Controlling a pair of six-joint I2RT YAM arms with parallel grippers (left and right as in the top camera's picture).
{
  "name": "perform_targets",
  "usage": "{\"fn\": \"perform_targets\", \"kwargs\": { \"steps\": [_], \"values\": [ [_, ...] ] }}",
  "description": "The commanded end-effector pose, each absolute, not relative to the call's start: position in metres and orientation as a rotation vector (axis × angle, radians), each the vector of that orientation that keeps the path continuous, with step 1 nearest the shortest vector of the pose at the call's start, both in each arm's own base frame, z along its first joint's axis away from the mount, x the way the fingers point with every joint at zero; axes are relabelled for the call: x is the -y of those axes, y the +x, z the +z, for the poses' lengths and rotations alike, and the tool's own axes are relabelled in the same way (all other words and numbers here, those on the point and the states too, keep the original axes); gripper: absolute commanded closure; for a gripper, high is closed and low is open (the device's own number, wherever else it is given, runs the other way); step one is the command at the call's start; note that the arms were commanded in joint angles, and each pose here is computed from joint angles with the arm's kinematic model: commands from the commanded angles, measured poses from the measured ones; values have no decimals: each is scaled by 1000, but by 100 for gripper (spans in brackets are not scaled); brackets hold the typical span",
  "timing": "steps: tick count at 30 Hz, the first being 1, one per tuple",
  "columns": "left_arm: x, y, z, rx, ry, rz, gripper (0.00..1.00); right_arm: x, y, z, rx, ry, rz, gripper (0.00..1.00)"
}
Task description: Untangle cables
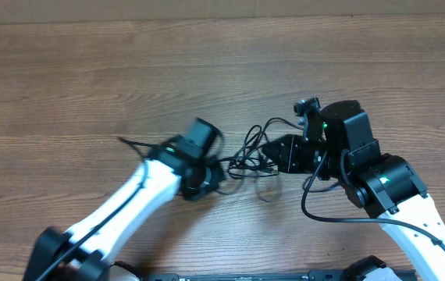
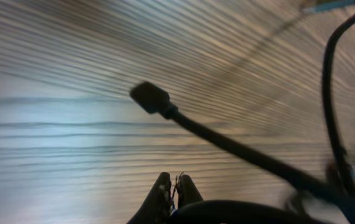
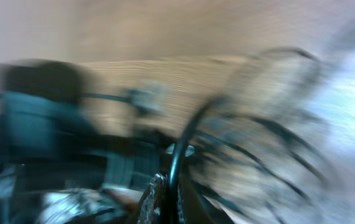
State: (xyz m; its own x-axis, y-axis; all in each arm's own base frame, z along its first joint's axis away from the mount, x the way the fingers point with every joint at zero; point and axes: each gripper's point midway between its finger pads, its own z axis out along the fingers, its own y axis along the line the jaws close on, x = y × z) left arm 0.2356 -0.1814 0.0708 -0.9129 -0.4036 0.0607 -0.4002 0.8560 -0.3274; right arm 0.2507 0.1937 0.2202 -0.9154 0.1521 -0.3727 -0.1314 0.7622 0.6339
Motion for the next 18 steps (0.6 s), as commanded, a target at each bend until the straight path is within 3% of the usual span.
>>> {"fn": "perform_targets", "kwargs": {
  "steps": [1, 6, 10, 12, 14, 18],
  "values": [
    [125, 281, 143, -2731, -652, -446, 96, -124, 267, 196, -2552, 445, 482, 96],
    [33, 291, 227, -2392, -788, -385, 96, -38, 234, 166, -2492, 981, -66, 96],
    [3, 278, 256, -2256, -837, -416, 96, -33, 229, 156, -2506, 1075, -125, 96],
    [10, 273, 268, -2251, -726, -499, 96, -60, 242, 151, -2585, 983, 35, 96],
    [30, 272, 276, -2273, -516, -577, 96, -119, 255, 155, -2725, 619, 399, 96],
    [75, 264, 289, -2267, -32, -740, 96, -199, 259, 187, -2698, 203, 968, 79]
  ]
}}
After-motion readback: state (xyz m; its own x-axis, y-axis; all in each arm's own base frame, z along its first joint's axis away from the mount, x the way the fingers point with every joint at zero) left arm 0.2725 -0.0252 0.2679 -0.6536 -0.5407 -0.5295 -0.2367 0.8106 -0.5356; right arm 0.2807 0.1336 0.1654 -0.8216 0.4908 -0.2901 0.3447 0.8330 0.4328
